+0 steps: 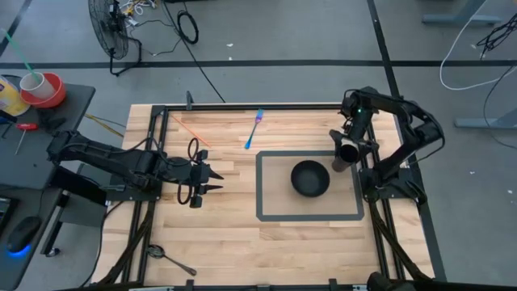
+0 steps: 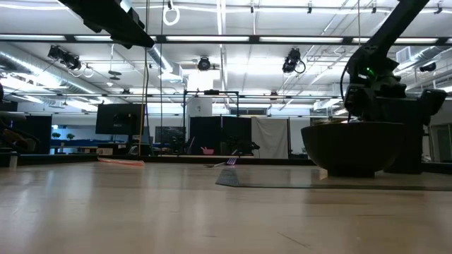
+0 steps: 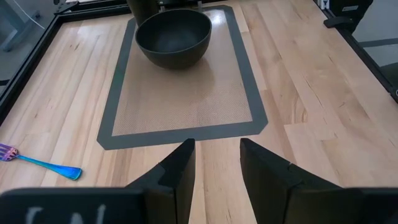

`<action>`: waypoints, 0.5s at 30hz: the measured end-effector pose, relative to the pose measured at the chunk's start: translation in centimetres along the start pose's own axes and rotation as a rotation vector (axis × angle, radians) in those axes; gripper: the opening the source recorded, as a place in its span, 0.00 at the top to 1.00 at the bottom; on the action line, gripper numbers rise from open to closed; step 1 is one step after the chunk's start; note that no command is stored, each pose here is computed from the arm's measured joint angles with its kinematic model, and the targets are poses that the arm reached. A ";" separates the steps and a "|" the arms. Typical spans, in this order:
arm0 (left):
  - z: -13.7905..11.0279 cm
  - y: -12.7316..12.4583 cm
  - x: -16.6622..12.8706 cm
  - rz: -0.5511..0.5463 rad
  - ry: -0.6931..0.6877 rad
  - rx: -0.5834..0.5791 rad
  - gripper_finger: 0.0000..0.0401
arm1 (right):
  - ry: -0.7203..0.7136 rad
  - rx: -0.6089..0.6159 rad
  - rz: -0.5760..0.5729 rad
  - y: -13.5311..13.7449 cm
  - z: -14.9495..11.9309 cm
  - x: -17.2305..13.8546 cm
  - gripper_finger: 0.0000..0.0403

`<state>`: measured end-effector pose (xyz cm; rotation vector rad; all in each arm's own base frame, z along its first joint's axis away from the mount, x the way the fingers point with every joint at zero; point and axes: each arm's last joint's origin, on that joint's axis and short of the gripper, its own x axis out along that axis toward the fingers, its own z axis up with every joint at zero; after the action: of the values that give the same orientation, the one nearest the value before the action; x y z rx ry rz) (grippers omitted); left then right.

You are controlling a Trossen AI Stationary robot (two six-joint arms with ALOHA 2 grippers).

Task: Pick & Place Utensil
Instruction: Put the black cup on the mat to the top right of the black bowl

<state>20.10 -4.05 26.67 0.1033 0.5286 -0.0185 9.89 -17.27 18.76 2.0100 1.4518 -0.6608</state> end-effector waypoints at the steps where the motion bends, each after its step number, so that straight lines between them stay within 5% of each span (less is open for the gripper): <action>1: 0.0 0.0 0.0 0.000 0.000 0.000 0.67 | -0.003 -0.005 -0.002 0.1 -0.2 -0.1 0.01; 15: 0.0 0.0 0.0 0.000 0.000 0.000 0.67 | -0.059 -0.067 -0.033 0.5 -2.9 -0.2 0.01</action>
<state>20.10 -4.05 26.67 0.1033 0.5286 -0.0185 10.51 -15.56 21.10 1.9034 1.4567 -0.6704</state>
